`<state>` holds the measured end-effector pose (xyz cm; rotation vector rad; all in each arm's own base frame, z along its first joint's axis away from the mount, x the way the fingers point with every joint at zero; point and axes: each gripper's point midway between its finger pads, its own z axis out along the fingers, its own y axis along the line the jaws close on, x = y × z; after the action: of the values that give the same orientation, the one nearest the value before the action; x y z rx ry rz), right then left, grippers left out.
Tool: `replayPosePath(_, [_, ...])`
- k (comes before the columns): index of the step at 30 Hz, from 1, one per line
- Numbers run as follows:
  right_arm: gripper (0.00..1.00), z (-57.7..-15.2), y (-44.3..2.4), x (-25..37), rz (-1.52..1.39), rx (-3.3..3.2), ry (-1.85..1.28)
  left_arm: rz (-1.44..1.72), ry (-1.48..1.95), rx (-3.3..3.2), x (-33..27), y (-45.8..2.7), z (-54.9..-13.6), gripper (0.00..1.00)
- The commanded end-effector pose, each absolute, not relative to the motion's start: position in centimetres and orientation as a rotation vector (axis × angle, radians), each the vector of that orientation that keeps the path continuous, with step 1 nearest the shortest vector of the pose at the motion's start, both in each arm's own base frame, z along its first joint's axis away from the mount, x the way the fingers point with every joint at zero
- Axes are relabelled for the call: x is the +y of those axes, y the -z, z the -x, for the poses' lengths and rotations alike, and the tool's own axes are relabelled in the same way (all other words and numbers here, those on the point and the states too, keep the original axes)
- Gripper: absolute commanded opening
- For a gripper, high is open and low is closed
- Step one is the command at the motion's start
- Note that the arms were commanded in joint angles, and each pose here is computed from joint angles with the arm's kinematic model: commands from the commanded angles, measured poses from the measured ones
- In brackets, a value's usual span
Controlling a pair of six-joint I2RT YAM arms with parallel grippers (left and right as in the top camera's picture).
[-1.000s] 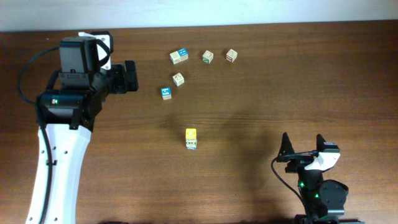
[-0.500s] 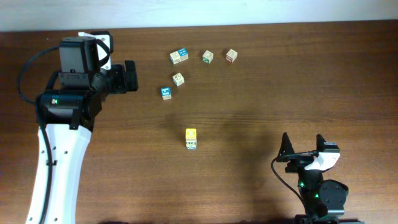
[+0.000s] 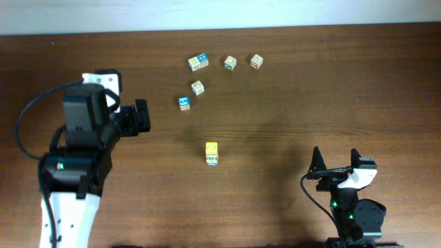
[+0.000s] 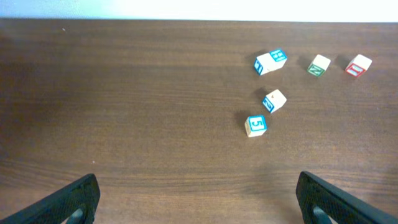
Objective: Rotate 4 blocks
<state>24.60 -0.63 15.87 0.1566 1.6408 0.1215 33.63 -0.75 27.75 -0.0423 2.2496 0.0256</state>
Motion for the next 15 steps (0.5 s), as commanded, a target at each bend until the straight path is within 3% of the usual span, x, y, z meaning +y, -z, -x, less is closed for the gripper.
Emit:
replayPosePath(1, [0.99, -24.6, -15.6, -0.9, -0.159, 1.640, -0.101, -0.004, -0.078, 2.196, -0.2, -27.4, -31.9, 0.99])
replayPosePath(15, [0.99, -24.6, -15.6, -0.9, -0.159, 1.640, -0.101, -0.046, -0.115, 1.746, 0.4, -21.8, -24.7, 0.99])
